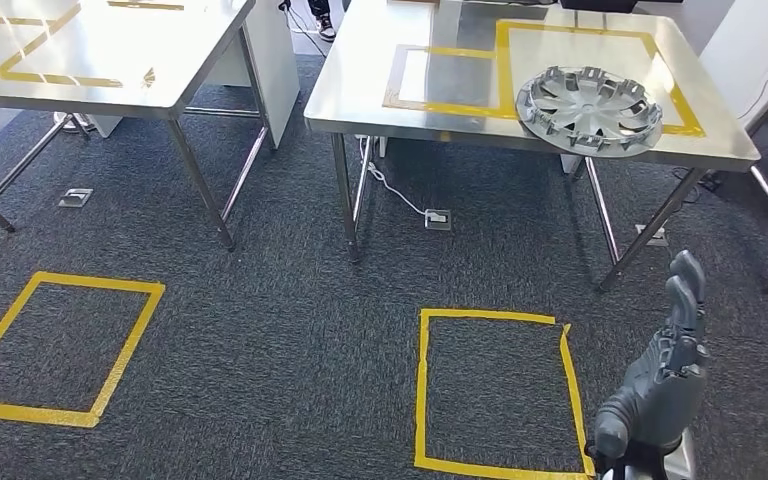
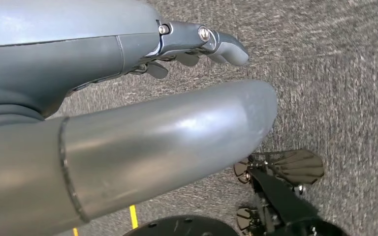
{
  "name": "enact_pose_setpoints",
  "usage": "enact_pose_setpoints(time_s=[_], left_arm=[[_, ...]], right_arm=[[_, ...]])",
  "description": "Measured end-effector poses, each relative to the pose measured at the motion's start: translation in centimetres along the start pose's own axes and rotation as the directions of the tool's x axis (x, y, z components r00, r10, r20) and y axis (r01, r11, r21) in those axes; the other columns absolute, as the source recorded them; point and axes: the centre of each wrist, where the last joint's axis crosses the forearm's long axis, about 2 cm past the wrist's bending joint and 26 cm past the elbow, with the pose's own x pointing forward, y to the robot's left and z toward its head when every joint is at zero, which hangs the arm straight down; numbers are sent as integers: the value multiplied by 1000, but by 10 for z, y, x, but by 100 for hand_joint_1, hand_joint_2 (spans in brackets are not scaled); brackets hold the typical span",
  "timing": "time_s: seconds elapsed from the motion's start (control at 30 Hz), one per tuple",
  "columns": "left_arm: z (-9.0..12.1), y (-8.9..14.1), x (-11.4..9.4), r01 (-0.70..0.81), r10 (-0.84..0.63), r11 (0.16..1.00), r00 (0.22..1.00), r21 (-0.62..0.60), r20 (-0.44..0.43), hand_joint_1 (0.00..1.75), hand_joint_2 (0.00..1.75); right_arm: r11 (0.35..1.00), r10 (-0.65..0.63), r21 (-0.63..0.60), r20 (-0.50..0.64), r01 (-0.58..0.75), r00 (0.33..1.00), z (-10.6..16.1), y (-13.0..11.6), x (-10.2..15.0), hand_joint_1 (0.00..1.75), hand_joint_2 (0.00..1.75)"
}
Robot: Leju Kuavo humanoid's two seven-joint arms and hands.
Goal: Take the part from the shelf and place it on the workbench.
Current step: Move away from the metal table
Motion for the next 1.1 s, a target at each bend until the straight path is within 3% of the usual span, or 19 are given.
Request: enact_pose_setpoints(time_s=[0.3, 1.1], left_arm=[[1, 6, -2, 22, -22, 1000, 1000, 0, -5, 0, 0], [1, 9, -1, 31, -31, 1000, 999, -1, -20, 0, 0]], right_arm=[[999, 24, -46, -32, -25, 999, 11, -5, 6, 0, 0], [998, 24, -49, 4, -24, 1000, 8, -7, 1, 0, 0]])
